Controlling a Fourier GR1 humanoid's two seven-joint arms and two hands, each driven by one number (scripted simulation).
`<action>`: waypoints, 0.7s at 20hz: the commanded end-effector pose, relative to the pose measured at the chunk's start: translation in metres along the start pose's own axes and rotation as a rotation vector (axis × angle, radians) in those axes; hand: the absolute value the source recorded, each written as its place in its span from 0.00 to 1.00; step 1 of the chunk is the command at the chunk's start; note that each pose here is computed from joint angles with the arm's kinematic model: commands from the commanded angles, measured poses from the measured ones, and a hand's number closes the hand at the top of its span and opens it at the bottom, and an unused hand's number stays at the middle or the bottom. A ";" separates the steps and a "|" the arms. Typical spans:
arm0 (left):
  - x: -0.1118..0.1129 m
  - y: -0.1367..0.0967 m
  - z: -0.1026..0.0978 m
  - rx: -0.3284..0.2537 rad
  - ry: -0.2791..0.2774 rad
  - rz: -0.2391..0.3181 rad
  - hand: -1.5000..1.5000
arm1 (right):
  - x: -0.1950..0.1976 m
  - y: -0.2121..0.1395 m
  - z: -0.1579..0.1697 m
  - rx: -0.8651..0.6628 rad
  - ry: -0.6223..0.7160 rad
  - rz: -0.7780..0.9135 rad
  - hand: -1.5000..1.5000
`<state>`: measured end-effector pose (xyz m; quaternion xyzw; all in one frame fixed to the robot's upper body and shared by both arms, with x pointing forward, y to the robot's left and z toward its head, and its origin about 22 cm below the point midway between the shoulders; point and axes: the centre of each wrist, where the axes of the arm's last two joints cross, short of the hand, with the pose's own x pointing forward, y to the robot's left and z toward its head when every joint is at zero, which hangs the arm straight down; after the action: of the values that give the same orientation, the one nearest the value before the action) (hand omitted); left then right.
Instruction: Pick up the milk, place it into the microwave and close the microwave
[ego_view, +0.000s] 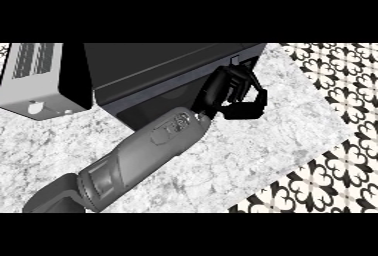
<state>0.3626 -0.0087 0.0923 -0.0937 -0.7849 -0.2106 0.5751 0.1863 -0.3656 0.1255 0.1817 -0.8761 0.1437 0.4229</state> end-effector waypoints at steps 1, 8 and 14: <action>0.017 -0.015 -0.011 -0.022 -0.033 0.025 1.00 | 0.008 -0.005 -0.006 0.023 -0.004 0.017 0.00; 0.018 -0.017 -0.011 0.003 -0.042 0.019 1.00 | 0.016 -0.015 -0.015 0.035 0.002 0.046 0.00; 0.016 -0.018 -0.009 0.030 -0.040 0.024 1.00 | 0.020 -0.020 -0.020 0.041 0.000 0.035 0.00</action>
<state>0.3622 -0.0026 0.0891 -0.0712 -0.7960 -0.1817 0.5729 0.1949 -0.3770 0.1503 0.1727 -0.8768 0.1668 0.4166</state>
